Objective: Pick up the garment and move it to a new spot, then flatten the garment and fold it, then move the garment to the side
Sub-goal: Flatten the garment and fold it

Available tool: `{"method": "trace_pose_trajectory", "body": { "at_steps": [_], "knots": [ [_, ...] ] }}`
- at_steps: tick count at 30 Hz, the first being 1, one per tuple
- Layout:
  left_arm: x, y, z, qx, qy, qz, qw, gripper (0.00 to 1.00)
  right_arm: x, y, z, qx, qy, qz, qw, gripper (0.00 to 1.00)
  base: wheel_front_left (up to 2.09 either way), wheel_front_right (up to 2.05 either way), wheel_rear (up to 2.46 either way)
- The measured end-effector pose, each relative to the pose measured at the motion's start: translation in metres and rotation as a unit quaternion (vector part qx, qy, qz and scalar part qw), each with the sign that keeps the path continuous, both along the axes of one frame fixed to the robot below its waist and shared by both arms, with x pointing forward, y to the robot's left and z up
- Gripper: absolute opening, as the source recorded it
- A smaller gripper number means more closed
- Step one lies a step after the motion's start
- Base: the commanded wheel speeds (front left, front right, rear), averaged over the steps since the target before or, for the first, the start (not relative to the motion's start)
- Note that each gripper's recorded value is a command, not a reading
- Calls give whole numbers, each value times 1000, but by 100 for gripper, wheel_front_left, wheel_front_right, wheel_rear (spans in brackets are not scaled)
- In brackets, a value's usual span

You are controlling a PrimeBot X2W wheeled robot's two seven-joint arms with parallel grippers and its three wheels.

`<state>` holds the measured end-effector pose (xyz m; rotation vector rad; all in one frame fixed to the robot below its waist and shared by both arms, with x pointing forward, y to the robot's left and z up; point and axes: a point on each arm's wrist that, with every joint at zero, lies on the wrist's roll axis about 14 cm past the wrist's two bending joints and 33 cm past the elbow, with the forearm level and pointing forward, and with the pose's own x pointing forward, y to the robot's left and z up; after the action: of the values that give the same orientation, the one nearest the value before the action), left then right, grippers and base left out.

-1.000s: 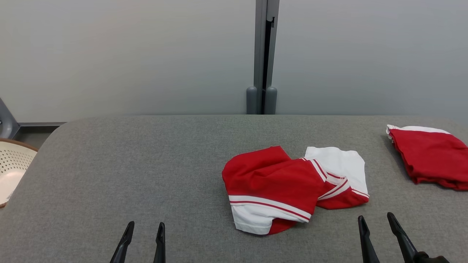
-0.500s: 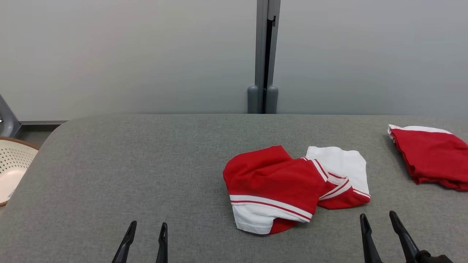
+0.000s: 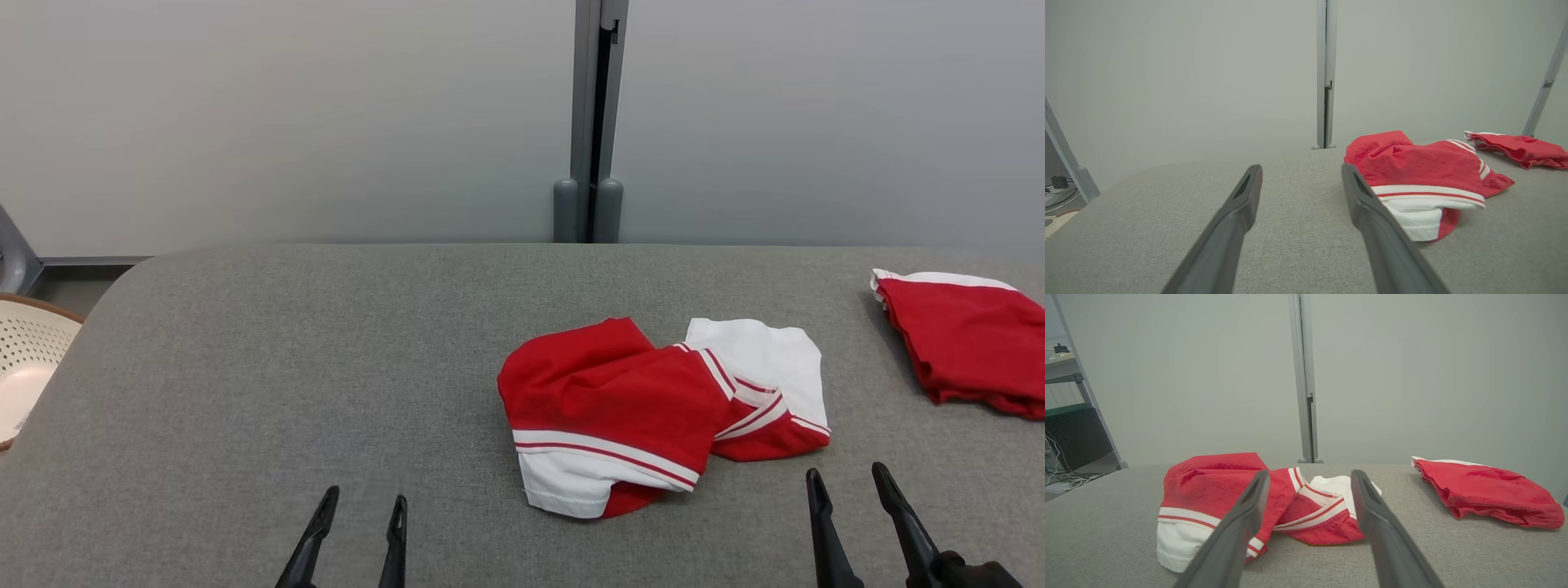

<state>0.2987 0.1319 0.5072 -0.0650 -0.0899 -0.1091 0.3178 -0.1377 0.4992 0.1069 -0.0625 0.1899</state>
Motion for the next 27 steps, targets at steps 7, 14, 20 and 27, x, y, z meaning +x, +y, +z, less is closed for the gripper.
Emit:
{"method": "trace_pose_trajectory", "body": {
  "at_steps": [7, 14, 20, 27],
  "knots": [
    [13, -52, -5, 9, 7, -96, 995, 100, 9, -24, 2, -3, -3, -37, 999, 100, 0, 0, 0],
    [23, -146, -8, 42, 1, -275, 960, 100, 19, -53, -5, -15, 11, -82, 996, 100, 0, 0, 0],
    [37, -198, -18, 49, 5, -371, 927, 100, 35, -64, -12, -20, 22, -99, 995, 100, 0, 0, 0],
    [65, -230, -79, 81, 84, -420, 900, 100, 46, -80, -26, -19, 45, -125, 991, 100, 0, 0, 0]
  ]
}}
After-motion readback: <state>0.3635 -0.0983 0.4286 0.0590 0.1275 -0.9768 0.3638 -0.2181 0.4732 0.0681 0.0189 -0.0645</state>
